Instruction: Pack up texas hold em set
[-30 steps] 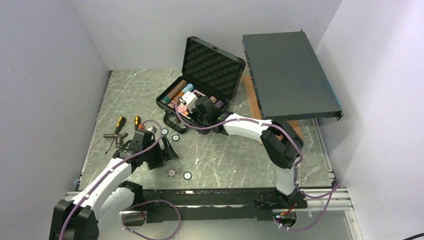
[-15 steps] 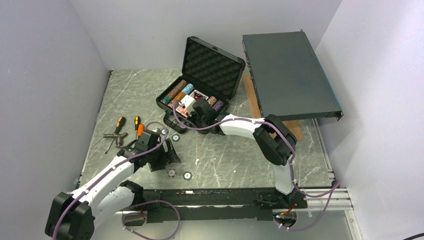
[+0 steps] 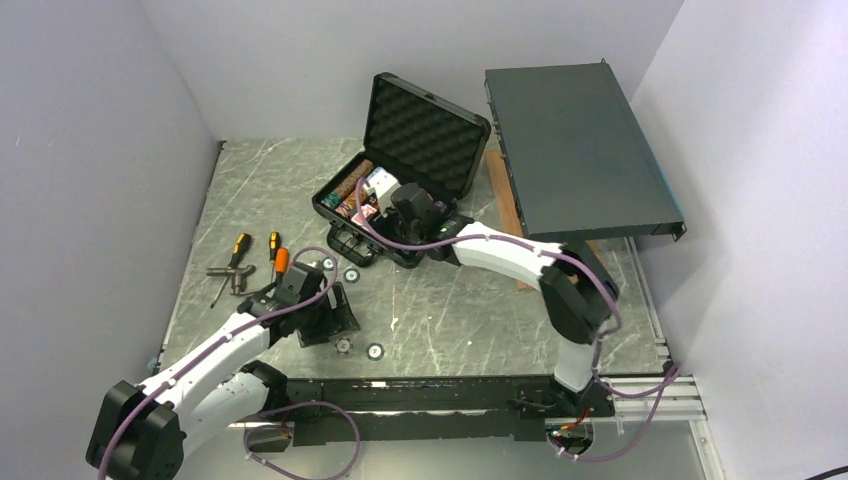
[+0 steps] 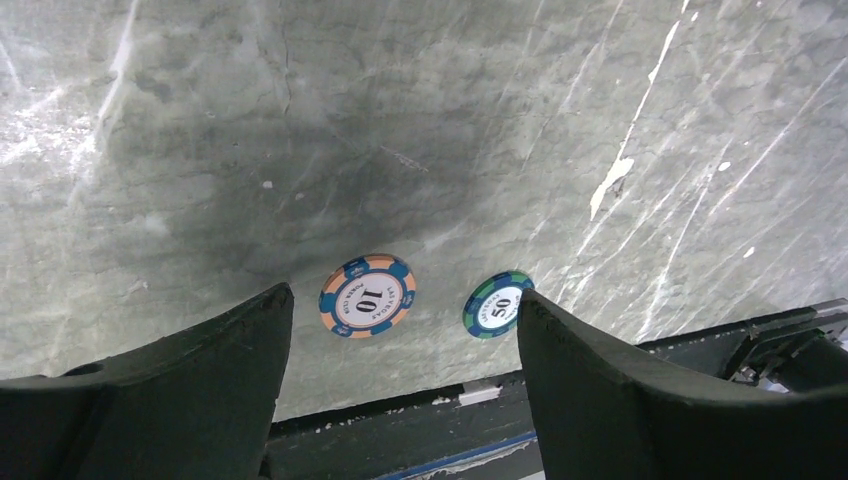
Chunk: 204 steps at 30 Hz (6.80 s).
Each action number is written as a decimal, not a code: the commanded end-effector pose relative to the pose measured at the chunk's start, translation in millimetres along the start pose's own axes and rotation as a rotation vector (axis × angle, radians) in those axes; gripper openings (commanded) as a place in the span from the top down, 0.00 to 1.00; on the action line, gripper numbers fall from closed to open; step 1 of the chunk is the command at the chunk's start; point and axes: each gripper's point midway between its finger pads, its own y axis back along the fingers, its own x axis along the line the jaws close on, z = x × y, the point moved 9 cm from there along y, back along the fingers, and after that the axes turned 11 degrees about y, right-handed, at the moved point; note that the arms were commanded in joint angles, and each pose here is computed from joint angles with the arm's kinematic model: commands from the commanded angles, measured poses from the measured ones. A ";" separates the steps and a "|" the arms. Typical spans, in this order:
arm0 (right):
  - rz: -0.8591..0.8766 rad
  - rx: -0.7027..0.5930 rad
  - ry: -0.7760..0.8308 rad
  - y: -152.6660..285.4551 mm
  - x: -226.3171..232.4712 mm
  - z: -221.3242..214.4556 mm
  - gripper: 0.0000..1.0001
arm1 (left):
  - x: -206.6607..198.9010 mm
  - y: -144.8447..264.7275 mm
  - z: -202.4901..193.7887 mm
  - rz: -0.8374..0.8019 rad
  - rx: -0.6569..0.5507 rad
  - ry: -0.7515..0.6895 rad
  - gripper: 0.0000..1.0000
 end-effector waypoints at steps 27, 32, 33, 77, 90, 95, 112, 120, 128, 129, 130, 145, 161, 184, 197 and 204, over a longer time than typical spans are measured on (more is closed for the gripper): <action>0.063 -0.163 -0.305 144.8 26.9 -41.4 0.39 | -11.8 -6.9 -16.5 0.359 -0.064 -0.007 0.38; 0.084 -0.170 -0.291 144.1 28.7 -40.4 0.38 | -11.1 -10.0 -19.1 0.392 -0.026 -0.010 0.37; 0.088 -0.173 -0.290 144.3 28.7 -39.4 0.38 | -11.1 -10.2 -19.5 0.390 -0.022 -0.006 0.37; 0.066 -0.166 -0.295 152.0 40.8 -48.5 0.37 | -22.8 -18.1 -20.4 0.447 -0.047 0.001 0.37; 0.082 -0.155 -0.277 145.3 47.5 -45.1 0.37 | -21.3 -29.3 -27.3 0.486 -0.013 0.001 0.41; 0.074 -0.151 -0.273 145.9 48.8 -47.2 0.37 | -20.9 -31.1 -25.6 0.511 -0.026 -0.010 0.46; 0.122 -0.133 -0.303 142.3 58.2 -56.5 0.37 | -57.2 -3.9 -13.8 0.329 -0.046 -0.067 0.70; 0.133 -0.150 -0.297 143.5 60.9 -52.1 0.37 | -19.0 5.9 1.3 0.385 -0.080 0.025 0.29; 0.140 -0.155 -0.299 144.1 62.0 -50.9 0.37 | 10.0 3.1 1.8 0.389 -0.091 0.203 0.27; 0.141 -0.154 -0.297 144.0 62.5 -51.0 0.37 | 11.0 3.2 2.4 0.401 -0.095 0.217 0.28; 0.140 -0.154 -0.298 144.0 62.3 -51.1 0.37 | 11.4 2.9 3.1 0.410 -0.097 0.223 0.29; 0.140 -0.143 -0.286 140.8 64.1 -50.8 0.37 | 13.6 -12.4 3.8 0.515 -0.057 0.242 0.46; 0.140 -0.137 -0.286 139.5 65.1 -53.0 0.37 | 18.2 -11.1 15.0 0.509 -0.137 0.198 0.43; 0.147 -0.134 -0.281 138.2 70.4 -51.8 0.37 | 18.1 -13.8 7.6 0.482 -0.079 0.245 0.45; 0.146 -0.129 -0.277 136.4 72.0 -53.4 0.37 | 15.9 -15.1 5.0 0.455 -0.059 0.276 0.56; 0.150 -0.131 -0.278 135.0 72.9 -51.7 0.37 | 9.6 -10.3 9.0 0.430 -0.071 0.258 0.66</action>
